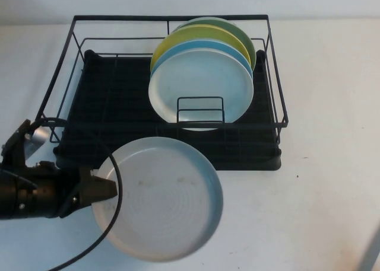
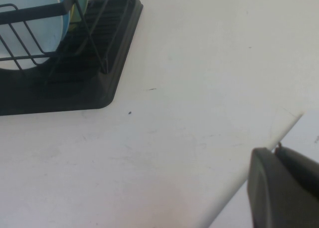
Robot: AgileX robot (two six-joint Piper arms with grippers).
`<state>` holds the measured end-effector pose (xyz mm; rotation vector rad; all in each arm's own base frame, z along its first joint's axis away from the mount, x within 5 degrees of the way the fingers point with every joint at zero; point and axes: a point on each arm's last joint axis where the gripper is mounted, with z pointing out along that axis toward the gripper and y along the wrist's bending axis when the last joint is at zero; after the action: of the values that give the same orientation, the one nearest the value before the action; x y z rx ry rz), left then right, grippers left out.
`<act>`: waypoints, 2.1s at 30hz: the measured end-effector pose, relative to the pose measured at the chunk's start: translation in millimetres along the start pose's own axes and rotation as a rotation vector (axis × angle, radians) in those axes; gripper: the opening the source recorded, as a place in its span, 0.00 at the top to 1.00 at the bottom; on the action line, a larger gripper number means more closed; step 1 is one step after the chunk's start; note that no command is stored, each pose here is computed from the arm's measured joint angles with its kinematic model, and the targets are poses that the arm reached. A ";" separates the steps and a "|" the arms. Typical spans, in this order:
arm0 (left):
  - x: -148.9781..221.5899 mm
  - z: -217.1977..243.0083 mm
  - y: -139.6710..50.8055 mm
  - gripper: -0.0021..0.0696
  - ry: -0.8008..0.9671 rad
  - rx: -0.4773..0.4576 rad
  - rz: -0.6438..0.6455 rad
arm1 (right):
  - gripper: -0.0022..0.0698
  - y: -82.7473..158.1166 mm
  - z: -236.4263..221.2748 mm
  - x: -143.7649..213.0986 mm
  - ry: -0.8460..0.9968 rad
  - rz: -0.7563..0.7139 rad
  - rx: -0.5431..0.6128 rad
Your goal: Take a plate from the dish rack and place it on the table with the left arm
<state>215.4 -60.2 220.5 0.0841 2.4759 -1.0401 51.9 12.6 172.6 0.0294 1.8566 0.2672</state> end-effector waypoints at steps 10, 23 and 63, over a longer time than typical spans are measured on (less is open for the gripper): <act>-5.2 35.9 36.8 0.90 0.026 -0.031 -0.068 | 1.00 0.0 0.0 0.0 0.000 0.000 0.000; -6.6 54.1 51.7 0.48 0.010 0.004 0.003 | 1.00 0.0 0.0 0.0 0.000 0.000 0.000; 66.3 -120.6 -74.1 0.97 -0.208 -0.358 0.654 | 1.00 0.0 0.0 0.0 0.000 0.000 0.000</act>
<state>93.3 -37.4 315.4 0.5920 2.1620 -0.3099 51.9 12.6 172.6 0.0294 1.8566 0.2672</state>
